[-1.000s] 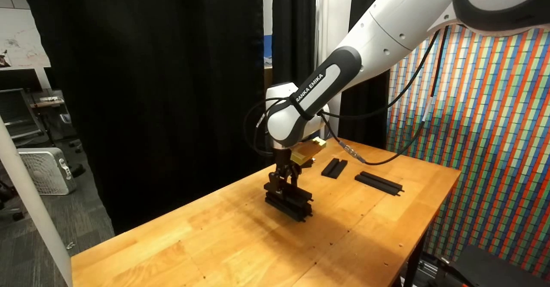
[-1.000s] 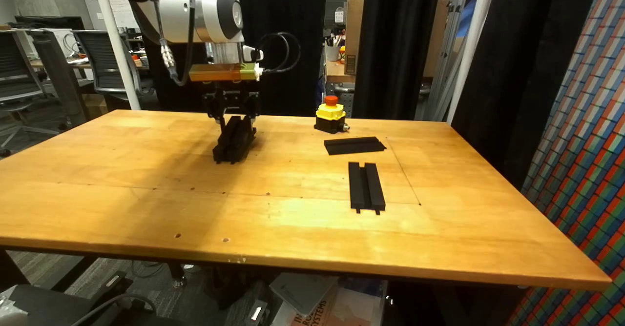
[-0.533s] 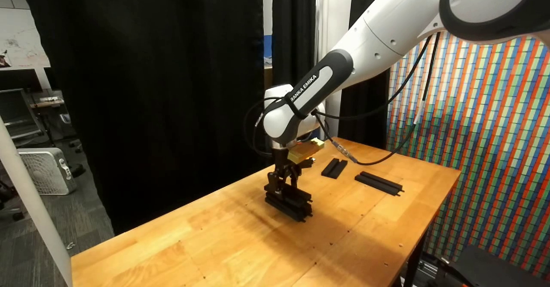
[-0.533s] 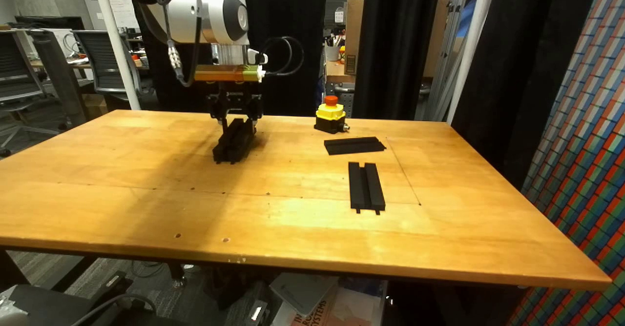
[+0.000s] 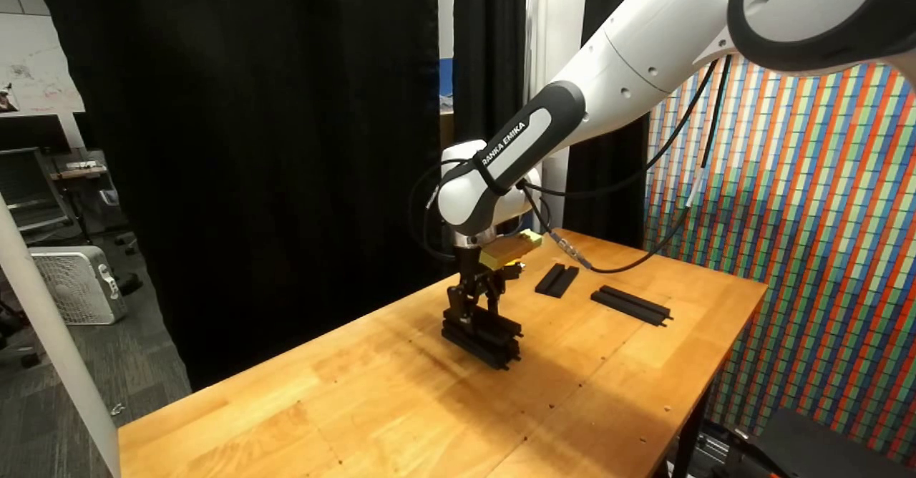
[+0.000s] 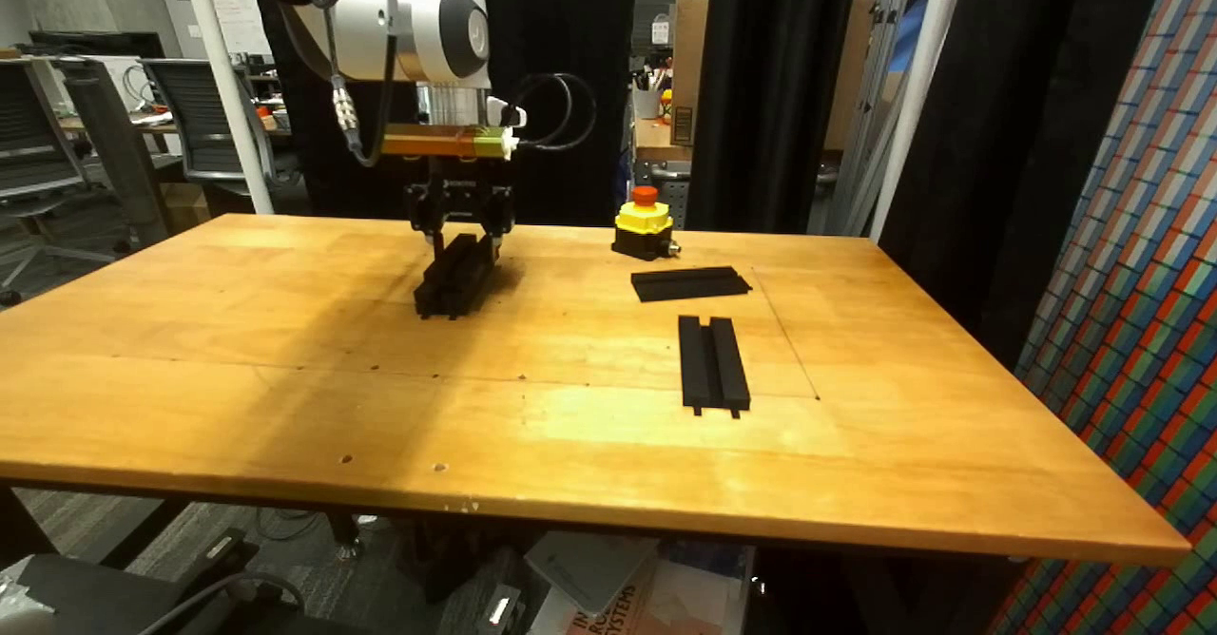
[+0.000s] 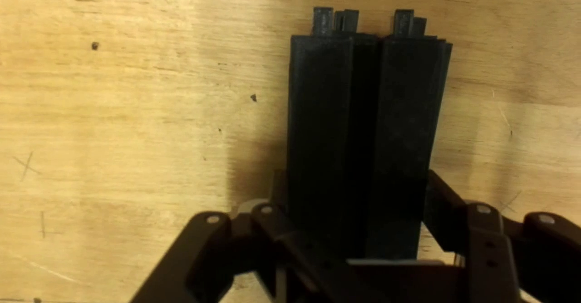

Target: Arrange the black objects together

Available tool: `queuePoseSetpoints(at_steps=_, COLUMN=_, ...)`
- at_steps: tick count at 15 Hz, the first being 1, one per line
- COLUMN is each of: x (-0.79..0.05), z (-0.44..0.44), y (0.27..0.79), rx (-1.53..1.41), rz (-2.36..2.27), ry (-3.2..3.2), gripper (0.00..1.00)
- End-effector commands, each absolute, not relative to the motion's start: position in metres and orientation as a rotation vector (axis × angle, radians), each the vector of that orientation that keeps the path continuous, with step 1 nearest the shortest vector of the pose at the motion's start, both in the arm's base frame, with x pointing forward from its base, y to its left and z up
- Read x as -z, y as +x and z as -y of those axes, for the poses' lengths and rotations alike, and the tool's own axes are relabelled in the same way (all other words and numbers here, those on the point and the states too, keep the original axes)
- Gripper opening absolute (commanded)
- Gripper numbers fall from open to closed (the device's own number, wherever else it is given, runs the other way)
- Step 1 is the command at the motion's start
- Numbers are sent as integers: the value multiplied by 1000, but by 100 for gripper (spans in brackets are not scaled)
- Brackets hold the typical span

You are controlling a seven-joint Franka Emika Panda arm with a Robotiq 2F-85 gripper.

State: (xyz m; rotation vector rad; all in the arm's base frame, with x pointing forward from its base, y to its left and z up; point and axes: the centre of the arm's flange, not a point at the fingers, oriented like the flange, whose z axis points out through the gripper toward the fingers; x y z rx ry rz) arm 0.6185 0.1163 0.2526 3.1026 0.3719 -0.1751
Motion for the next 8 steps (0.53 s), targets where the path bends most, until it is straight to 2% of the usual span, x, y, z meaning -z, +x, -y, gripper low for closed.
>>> queuePoseSetpoints(at_steps=1, x=-256, z=-117, y=626, rx=193, rz=-342, ry=3140, gripper=46)
queuePoseSetpoints(at_steps=8, x=-253, z=-119, y=623, rx=205, rz=-328, ry=3165, gripper=46)
